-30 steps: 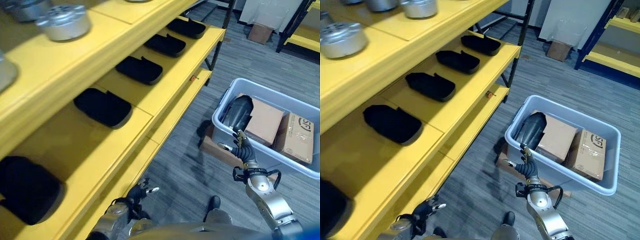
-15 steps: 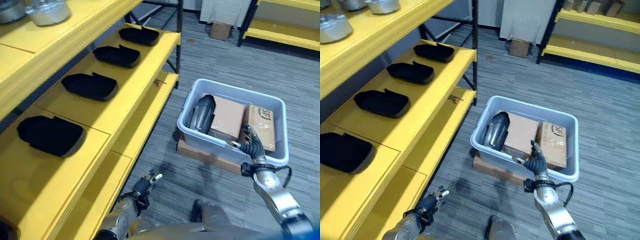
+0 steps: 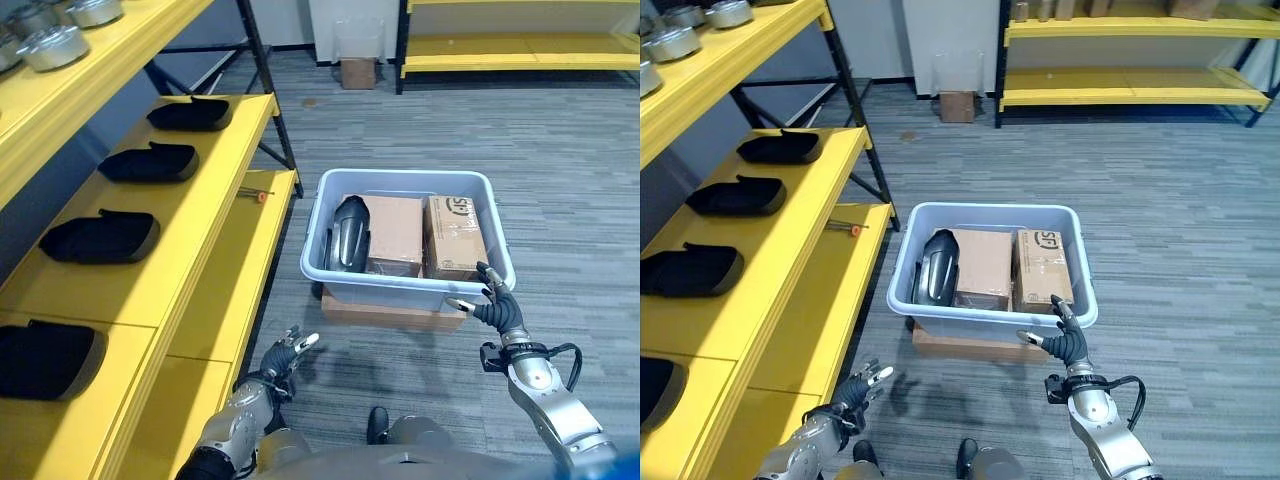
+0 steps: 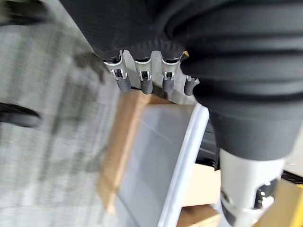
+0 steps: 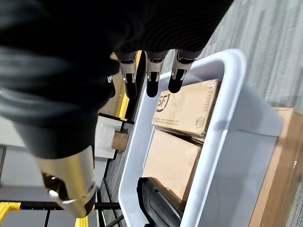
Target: Move parts from the plastic box to the shelf.
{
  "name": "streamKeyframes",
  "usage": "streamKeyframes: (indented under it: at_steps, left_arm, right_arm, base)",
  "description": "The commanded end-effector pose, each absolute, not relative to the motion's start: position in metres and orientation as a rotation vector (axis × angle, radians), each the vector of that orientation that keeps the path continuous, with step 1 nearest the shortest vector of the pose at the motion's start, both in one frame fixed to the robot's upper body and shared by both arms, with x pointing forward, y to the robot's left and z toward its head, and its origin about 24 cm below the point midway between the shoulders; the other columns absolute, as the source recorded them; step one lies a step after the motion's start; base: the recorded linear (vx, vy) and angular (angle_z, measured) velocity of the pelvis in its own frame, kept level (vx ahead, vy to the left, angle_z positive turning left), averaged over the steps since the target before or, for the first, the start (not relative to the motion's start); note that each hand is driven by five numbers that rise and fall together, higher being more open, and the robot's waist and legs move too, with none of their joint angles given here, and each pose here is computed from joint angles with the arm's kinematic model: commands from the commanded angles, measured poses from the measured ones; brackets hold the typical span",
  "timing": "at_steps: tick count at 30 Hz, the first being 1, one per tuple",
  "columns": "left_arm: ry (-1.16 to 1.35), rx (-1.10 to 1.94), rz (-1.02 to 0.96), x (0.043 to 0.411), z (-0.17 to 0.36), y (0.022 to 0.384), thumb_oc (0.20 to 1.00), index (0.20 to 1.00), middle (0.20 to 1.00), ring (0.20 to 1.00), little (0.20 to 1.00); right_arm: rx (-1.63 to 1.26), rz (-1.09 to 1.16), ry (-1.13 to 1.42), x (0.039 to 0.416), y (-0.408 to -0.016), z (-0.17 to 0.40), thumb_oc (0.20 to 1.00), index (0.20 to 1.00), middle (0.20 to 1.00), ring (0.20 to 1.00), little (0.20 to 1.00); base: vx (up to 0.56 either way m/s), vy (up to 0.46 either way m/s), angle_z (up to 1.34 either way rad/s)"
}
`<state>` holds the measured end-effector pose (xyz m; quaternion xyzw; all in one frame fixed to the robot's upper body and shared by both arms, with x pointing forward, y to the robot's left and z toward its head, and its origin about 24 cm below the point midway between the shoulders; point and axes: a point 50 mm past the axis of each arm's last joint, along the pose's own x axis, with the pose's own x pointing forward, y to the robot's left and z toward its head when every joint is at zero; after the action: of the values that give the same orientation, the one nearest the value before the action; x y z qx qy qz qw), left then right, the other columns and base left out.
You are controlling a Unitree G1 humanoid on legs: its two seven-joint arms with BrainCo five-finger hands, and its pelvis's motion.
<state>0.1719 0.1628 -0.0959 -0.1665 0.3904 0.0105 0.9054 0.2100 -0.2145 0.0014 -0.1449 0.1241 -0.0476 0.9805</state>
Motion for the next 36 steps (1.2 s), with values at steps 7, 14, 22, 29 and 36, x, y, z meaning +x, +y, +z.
streamKeyframes:
  at_steps: [7,14,22,29,36]
  left_arm:
    - [0.748,-0.312,-0.029,0.182,-0.087,0.162,1.0,1.0,1.0,1.0,1.0]
    - [0.755,-0.219,-0.05,0.178,-0.089,0.167,1.0,1.0,1.0,1.0,1.0]
    - [0.767,-0.215,-0.079,0.181,-0.088,0.16,1.0,1.0,1.0,1.0,1.0]
    - [0.734,-0.164,-0.127,0.184,-0.084,0.155,1.0,1.0,1.0,1.0,1.0]
    - [0.678,-0.053,-0.248,0.196,-0.073,0.149,1.0,1.0,1.0,1.0,1.0]
  right_arm:
    - [-0.248,-0.085,0.137,0.218,-0.207,0.021,1.0,1.0,1.0,1.0,1.0]
    - [-0.216,-0.09,0.108,0.22,-0.199,0.024,1.0,1.0,1.0,1.0,1.0]
    - [-0.188,-0.079,0.108,0.228,-0.186,0.026,1.0,1.0,1.0,1.0,1.0]
    - [-0.184,-0.119,0.103,0.226,-0.19,0.025,1.0,1.0,1.0,1.0,1.0]
    - [-0.264,-0.302,0.087,0.244,-0.203,0.023,1.0,1.0,1.0,1.0,1.0]
  base:
    - [0.03,0.121,0.06]
    - [0.02,0.065,-0.03]
    - [0.06,-0.01,-0.08]
    - [0.04,0.035,-0.06]
    - [0.02,0.137,-0.1]
